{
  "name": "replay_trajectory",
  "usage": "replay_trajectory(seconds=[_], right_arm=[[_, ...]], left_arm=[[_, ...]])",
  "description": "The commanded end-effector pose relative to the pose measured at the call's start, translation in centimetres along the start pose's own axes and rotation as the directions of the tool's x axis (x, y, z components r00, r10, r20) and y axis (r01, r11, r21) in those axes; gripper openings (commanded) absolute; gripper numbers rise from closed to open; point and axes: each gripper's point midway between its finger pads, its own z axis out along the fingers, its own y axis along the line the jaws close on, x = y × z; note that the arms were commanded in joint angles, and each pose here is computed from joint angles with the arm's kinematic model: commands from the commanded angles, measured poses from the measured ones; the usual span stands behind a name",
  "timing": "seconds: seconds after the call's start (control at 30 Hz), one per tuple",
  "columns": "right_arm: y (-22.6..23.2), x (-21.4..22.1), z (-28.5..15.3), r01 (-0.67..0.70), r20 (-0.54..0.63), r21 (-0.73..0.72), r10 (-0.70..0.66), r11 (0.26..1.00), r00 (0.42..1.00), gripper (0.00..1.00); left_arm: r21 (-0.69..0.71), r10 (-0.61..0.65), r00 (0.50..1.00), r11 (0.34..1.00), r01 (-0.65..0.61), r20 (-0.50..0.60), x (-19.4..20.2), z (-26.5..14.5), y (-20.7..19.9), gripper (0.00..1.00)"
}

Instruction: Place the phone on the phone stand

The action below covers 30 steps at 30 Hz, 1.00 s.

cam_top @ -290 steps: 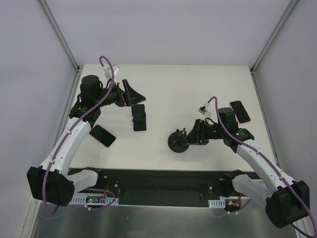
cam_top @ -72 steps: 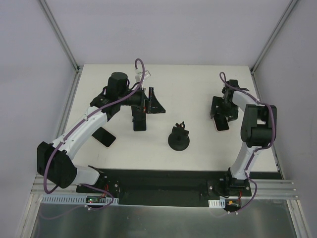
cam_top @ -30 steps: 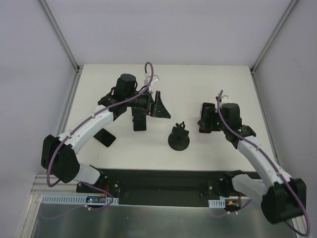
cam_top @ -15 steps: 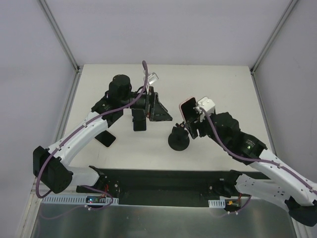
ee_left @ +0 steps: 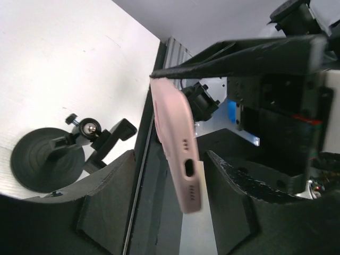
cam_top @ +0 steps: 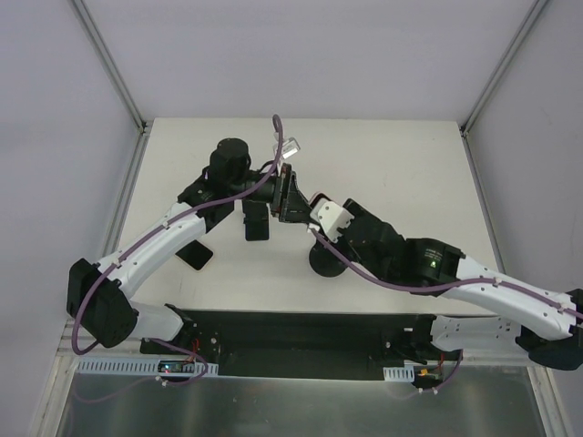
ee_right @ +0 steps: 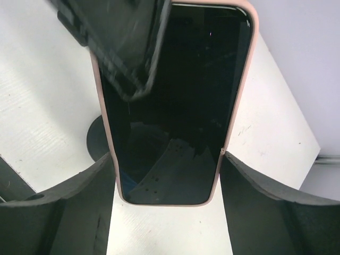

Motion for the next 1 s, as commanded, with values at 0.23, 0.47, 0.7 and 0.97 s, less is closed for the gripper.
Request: replay_trajectory(seconds=[0.23,0.47,0.7,0.97], right_arm=[[-0.5,-5.9,-1.1,0.011,0.092,0.088,-0.019,0.996,0.996,0.33],[0.1,-4.6,-0.1,-0.303,0.179,-0.11,0.318,0.947,0.931,0.96],[2.0,-7.3,-1.1,-0.528,0.29,-0.478,0.694,0.702,0.659,0.96],[2.9,-13.9,-6.2,-0.383,0.333,-0.781,0.848,0.493,0.412,0.96]], left_arm=[[0.038,0.213,0.977,0.976,-0.213,0.022,0.1,-0.3,-2.9,0.0],[-0.352,0.556,0.799,0.813,-0.464,0.228,-3.8,-7.3,-4.3,0.0],[-0.242,0.486,0.803,0.873,-0.424,0.345,-5.0,-7.8,-8.7,0.0],[-0.074,0.379,0.746,0.91,-0.408,0.548,-5.6,-9.3,-13.6,0.0]])
